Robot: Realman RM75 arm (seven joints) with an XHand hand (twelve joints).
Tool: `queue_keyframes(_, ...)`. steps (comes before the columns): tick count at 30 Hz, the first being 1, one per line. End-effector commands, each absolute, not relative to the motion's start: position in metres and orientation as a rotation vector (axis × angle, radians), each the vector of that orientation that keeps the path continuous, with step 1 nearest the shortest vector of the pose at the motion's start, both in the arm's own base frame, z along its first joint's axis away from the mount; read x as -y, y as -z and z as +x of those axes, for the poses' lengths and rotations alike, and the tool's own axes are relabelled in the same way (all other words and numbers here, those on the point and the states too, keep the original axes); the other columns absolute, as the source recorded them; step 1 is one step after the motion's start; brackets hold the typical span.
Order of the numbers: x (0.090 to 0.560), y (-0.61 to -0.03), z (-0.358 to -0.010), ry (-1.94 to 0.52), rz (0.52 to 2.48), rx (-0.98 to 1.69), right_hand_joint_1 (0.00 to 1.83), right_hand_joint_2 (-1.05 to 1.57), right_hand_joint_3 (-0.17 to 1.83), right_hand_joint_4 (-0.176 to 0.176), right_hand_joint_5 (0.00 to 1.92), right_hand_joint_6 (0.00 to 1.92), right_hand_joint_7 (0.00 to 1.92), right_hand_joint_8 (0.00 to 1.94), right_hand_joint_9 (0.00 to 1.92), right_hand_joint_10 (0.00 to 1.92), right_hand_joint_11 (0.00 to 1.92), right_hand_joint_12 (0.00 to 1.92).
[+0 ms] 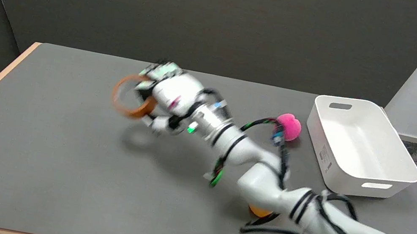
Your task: Place yellow tape into white box.
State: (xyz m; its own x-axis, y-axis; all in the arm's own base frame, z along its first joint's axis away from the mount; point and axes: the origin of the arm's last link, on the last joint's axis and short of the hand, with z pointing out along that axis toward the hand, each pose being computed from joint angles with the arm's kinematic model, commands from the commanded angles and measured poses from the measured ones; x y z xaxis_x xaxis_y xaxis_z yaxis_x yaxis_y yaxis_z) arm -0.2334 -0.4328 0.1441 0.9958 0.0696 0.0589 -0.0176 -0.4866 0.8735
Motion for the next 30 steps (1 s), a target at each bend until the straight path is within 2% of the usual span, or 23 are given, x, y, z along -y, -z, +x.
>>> queue_keyframes(1,0.409,-0.392,-0.114,-0.112,1.496,-0.512,0.87,1.05,0.48,0.176,0.69,1.53,0.27,0.35,0.06,0.49,0.00,0.75)
queue_keyframes(10,0.331,-0.526,-0.133,-0.033,1.164,-0.505,0.87,1.05,0.49,0.176,0.68,1.54,0.29,0.33,0.08,0.48,0.00,0.81)
queue_keyframes(17,0.273,-0.565,-0.131,-0.039,1.040,-0.578,0.87,1.03,0.53,0.176,0.68,1.55,0.29,0.42,0.09,0.56,0.00,0.92)
queue_keyframes(20,0.249,-0.563,-0.127,-0.010,1.051,-0.639,0.86,1.02,0.55,0.176,0.68,1.57,0.30,0.44,0.10,0.57,0.00,0.96)
queue_keyframes(24,0.232,-0.548,-0.139,0.025,1.130,-0.651,0.87,1.03,0.54,0.176,0.68,1.56,0.32,0.43,0.13,0.58,0.00,1.00)
queue_keyframes(30,0.238,-0.533,-0.168,-0.033,1.299,-0.493,0.87,1.04,0.51,0.176,0.68,1.55,0.36,0.39,0.17,0.56,0.00,1.01)
